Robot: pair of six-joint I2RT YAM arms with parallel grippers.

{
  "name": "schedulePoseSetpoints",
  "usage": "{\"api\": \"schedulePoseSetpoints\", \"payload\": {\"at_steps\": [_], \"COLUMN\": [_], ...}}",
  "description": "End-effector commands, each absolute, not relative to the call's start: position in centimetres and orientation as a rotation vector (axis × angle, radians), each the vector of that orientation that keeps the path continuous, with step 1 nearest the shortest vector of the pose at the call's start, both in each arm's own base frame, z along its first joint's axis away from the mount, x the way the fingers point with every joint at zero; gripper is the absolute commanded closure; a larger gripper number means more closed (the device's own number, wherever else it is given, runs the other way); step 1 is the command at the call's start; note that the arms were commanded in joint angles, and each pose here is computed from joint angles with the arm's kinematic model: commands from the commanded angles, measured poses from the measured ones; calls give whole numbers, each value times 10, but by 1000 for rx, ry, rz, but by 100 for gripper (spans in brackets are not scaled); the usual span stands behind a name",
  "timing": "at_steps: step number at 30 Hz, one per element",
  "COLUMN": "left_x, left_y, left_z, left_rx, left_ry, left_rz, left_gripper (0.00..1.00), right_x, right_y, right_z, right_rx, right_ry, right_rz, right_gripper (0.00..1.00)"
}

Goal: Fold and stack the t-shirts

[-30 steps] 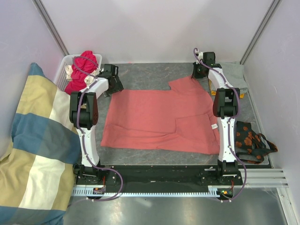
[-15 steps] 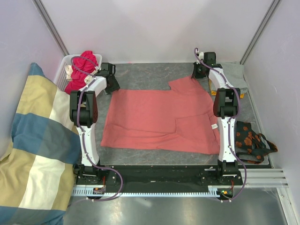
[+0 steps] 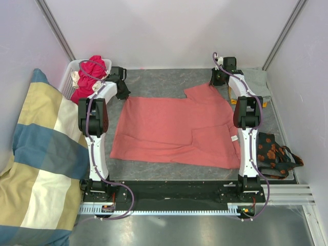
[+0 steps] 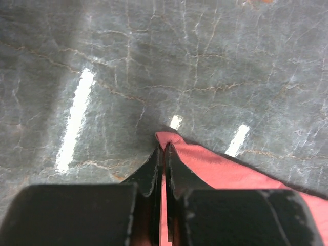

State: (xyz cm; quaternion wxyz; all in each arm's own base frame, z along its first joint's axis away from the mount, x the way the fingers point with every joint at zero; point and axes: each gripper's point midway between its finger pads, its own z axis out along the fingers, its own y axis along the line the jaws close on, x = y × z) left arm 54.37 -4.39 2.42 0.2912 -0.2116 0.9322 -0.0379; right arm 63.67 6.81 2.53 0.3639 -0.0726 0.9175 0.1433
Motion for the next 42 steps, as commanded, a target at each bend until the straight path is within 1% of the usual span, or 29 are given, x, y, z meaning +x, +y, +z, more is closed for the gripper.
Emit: {"api": "schedulePoseSetpoints", "payload": {"at_steps": [1, 4, 5, 7, 8, 10, 11, 13, 16, 17, 19, 21, 22, 24, 27, 28, 30, 31, 34, 42], "left_x": [545, 543, 543, 539, 539, 536, 535, 532, 527, 523, 520, 515, 514, 508, 500, 495, 491, 487, 480, 449], "left_y": [-51, -51, -52, -52, -52, -50, -49, -44, -40, -37, -34, -32, -29, -25, -17, -15, -13, -12, -11, -7], "left_z": [16, 17, 21, 24, 27, 38, 43, 55, 65, 65, 74, 81, 83, 83, 89, 90, 92, 89, 92, 116], "left_rx": [-524, -519, -519, -520, -521, -509, -507, -505, -505, -512, -517, -524, -530, -539, -551, -557, -561, -565, -562, -568], "left_ry": [2519, 2523, 2517, 2518, 2510, 2494, 2484, 2461, 2442, 2444, 2427, 2417, 2407, 2409, 2395, 2396, 2387, 2392, 2396, 2371], "left_rz": [-118, -122, -128, -133, -136, -128, -125, -107, -96, -89, -87, -83, -83, -67, -51, -46, -40, -38, -29, -26], "left_gripper": [98, 98, 98, 98, 98, 98, 98, 98, 98, 98, 98, 98, 98, 98, 98, 98, 98, 98, 98, 98], "right_x": [601, 604, 610, 609, 616, 613, 616, 609, 601, 594, 587, 576, 572, 562, 547, 538, 529, 521, 502, 456], "right_y": [82, 78, 78, 70, 67, 59, 53, 48, 34, 30, 27, 22, 20, 12, 4, 2, -2, -3, -12, -15], "right_z": [-32, -20, 1, 10, 35, 47, 72, 78, 114, 108, 125, 121, 132, 129, 145, 139, 148, 141, 143, 162], "right_rx": [-180, -178, -146, -113, -95, -64, -46, -6, 71, 96, 137, 174, 186, 229, 274, 296, 319, 335, 387, 493], "right_ry": [2530, 2499, 2456, 2442, 2390, 2374, 2324, 2321, 2273, 2294, 2272, 2289, 2272, 2283, 2259, 2276, 2260, 2277, 2282, 2263], "right_rz": [456, 430, 431, 405, 394, 377, 349, 330, 246, 220, 202, 179, 165, 120, 71, 60, 44, 30, -21, -24], "right_gripper": [100, 100, 100, 100, 100, 100, 100, 100, 100, 100, 100, 100, 100, 100, 100, 100, 100, 100, 100, 100]}}
